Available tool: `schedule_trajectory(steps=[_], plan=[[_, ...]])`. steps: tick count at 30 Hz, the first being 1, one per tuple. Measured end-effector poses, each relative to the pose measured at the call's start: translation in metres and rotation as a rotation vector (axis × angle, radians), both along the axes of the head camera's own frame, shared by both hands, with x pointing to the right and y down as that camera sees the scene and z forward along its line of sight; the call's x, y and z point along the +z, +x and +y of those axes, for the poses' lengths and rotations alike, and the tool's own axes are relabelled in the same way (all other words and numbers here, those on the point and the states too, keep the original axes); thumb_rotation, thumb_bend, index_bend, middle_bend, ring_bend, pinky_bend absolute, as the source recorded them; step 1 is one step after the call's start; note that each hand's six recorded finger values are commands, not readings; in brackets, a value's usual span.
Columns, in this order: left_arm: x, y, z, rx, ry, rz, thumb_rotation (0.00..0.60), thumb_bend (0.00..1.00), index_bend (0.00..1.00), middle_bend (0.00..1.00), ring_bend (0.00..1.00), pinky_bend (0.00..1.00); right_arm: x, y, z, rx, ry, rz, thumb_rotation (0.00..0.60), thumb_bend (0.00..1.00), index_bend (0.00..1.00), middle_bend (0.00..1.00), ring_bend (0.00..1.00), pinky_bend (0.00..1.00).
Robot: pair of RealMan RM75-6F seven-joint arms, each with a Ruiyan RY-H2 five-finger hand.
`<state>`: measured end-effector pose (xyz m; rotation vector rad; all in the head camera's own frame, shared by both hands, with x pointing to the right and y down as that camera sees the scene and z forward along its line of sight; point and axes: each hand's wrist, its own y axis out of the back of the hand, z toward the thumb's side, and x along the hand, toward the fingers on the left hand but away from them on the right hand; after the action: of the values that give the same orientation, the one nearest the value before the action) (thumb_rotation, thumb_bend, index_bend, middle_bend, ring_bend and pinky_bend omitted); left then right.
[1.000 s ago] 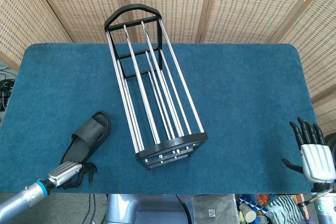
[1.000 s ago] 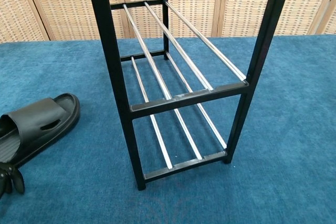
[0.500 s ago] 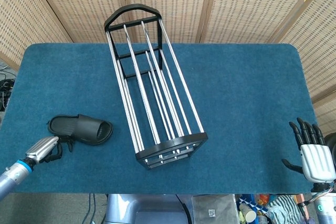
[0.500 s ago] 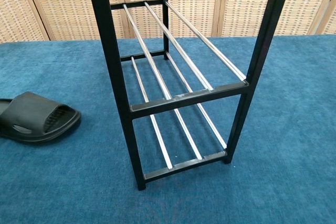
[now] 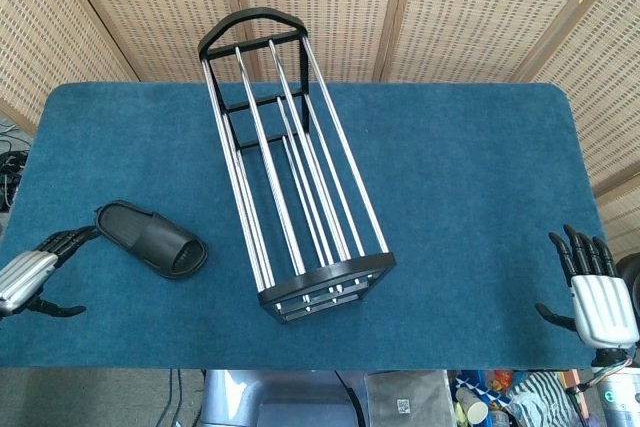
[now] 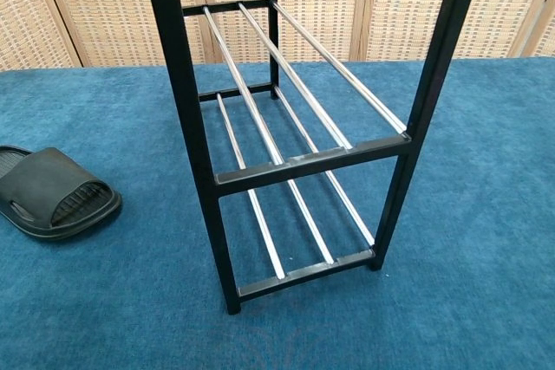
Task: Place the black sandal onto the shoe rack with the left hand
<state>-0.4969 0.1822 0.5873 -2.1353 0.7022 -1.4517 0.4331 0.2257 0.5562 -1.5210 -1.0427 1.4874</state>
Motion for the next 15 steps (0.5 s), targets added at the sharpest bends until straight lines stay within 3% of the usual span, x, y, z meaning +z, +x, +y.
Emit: schedule_trajectory(steps=[3,7,15], plan=[[-0.001,-0.001,-0.012,0.066,0.107,-0.099,0.6,0.15,0.0,0.0,0.0,0.0,0.0,0.0,0.0,0.001,-0.001,0.001,0.6,0.0,0.0,0.0,0.0,0.0],[0.012,-0.004,-0.028,0.147,0.193,-0.226,0.6,0.15,0.0,0.0,0.0,0.0,0.001,0.001,0.0,0.005,-0.003,0.008,0.6,0.0,0.0,0.0,0.0,0.0],[0.054,-0.01,-0.065,0.259,0.249,-0.381,0.6,0.15,0.0,0.0,0.0,0.0,0.007,0.002,-0.001,0.013,-0.011,0.029,0.6,0.0,0.0,0.0,0.0,0.0]])
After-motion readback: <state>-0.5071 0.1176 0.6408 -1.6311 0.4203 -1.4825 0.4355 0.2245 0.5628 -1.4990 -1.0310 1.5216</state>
